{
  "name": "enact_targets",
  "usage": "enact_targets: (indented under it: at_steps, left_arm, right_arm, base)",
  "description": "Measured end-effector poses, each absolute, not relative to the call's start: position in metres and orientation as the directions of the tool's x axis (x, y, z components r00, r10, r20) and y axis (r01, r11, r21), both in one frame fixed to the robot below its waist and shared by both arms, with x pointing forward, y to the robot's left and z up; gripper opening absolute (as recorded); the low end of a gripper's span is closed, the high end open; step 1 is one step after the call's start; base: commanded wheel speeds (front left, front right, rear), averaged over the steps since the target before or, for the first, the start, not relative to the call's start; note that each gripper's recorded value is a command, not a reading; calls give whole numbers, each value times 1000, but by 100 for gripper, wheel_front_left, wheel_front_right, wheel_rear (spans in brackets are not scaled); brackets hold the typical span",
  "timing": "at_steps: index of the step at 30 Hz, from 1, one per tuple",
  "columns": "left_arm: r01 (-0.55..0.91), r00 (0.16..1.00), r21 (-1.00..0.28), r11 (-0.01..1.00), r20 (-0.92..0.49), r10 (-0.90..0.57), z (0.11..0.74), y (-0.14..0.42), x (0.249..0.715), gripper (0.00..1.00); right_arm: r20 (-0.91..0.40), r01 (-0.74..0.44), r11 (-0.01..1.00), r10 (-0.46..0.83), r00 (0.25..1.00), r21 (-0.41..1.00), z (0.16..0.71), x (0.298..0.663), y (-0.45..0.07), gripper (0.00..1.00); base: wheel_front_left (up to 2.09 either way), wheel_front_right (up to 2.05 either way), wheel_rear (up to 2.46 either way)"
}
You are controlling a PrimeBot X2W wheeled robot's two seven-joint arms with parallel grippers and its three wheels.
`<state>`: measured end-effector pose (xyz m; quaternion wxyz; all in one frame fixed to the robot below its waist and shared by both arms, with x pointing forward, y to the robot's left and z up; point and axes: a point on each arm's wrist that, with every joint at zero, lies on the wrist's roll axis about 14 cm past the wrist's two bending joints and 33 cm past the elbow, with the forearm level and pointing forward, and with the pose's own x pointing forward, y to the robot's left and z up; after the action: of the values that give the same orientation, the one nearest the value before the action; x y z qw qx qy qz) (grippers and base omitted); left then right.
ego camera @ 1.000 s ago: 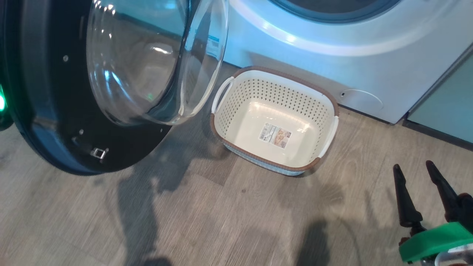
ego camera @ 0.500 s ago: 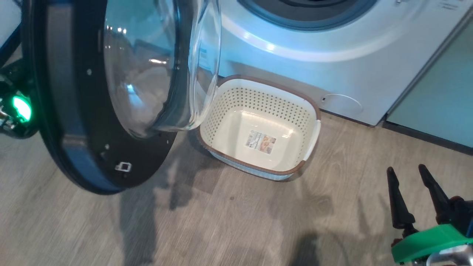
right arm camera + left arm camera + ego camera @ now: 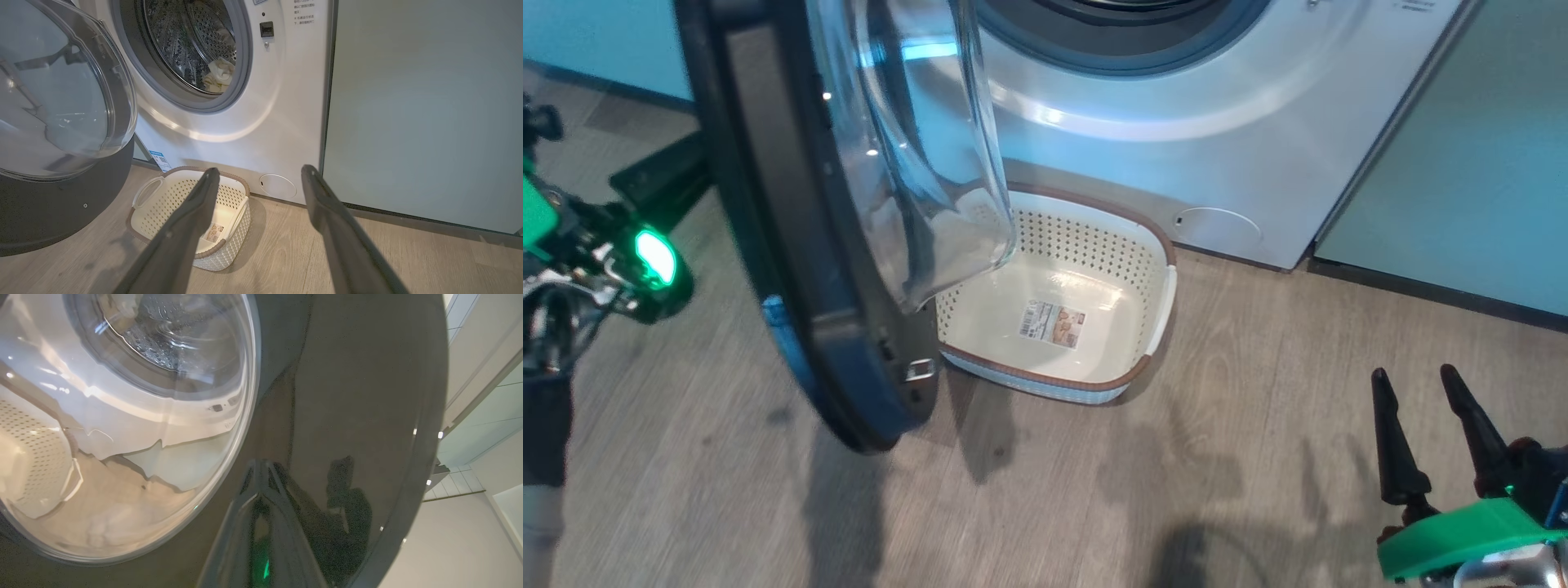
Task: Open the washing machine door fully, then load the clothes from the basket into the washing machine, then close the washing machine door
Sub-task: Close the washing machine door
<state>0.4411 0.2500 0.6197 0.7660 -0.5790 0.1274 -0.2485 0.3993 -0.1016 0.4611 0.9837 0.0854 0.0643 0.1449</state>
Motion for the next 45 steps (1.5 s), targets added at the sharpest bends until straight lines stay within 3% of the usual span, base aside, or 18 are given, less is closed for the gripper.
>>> enact_targets:
  at_steps: [35,45]
  left_arm:
    - [268,794,-963,-27,237,-560,608,130,468,0]
    - [267,803,-962,-55,254,-540,610,123,479,0]
  right_arm:
    - [-39,-108,973,119,992,206,479,362,-155,100]
    - [-37,-75,976,85,996,205,480,356,-166,100]
  base:
    - [0,0,0]
    - [0,0,0]
